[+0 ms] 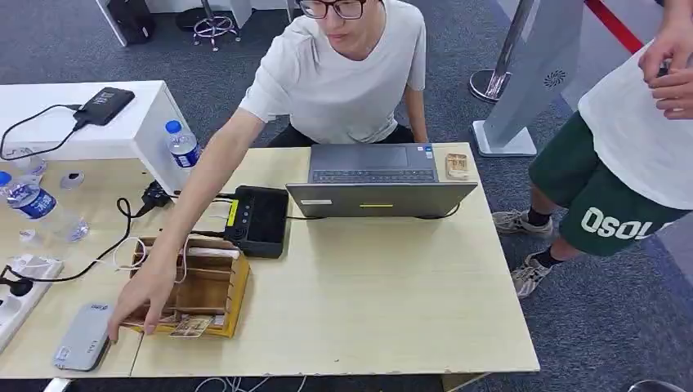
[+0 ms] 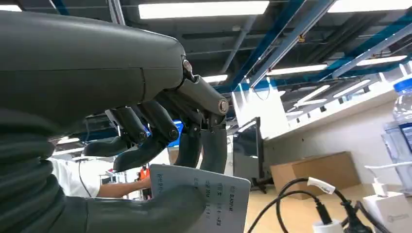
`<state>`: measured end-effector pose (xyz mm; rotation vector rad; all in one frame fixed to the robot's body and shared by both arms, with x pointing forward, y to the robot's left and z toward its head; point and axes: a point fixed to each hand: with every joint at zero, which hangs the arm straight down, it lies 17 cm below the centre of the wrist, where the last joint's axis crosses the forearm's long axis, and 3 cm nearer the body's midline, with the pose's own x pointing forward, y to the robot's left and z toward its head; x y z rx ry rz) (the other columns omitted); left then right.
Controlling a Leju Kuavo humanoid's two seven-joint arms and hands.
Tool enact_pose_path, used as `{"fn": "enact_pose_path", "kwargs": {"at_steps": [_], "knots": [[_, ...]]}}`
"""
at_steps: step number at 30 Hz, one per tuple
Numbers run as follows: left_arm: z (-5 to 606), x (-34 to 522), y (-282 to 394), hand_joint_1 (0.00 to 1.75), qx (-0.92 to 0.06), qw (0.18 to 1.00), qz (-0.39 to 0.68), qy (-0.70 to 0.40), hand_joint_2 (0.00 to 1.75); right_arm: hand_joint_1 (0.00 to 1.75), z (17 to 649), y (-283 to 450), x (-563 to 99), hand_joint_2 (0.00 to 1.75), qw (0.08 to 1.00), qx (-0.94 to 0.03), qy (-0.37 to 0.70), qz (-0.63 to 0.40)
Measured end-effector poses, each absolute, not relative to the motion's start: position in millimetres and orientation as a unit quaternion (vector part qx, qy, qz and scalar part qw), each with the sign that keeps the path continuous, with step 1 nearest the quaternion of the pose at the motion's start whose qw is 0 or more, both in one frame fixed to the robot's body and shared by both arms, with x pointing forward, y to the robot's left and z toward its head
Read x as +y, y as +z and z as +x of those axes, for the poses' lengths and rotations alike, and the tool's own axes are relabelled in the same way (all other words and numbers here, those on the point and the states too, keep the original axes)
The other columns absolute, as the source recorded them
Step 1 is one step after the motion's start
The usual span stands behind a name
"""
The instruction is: Pass the card to the sensor for recognition and then transmit it.
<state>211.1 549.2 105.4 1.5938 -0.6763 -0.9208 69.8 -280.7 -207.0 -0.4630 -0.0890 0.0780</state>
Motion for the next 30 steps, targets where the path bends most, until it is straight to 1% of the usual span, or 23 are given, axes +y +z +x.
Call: {"fn": "enact_pose_path", "kwargs": {"at_steps": [16,30], "knots": [[242,530,107,1.75,-0.299,0.543,0.673,-0.404,1.75,0.0,71,-207,-280,1.75,0.972,-0.045,0.046,-0.228],[250,523,102,1.75,-0.304,0.539,0.667,-0.415,1.75,0.0,71,-207,-280,1.75,0.972,-0.044,0.048,-0.226]]}}
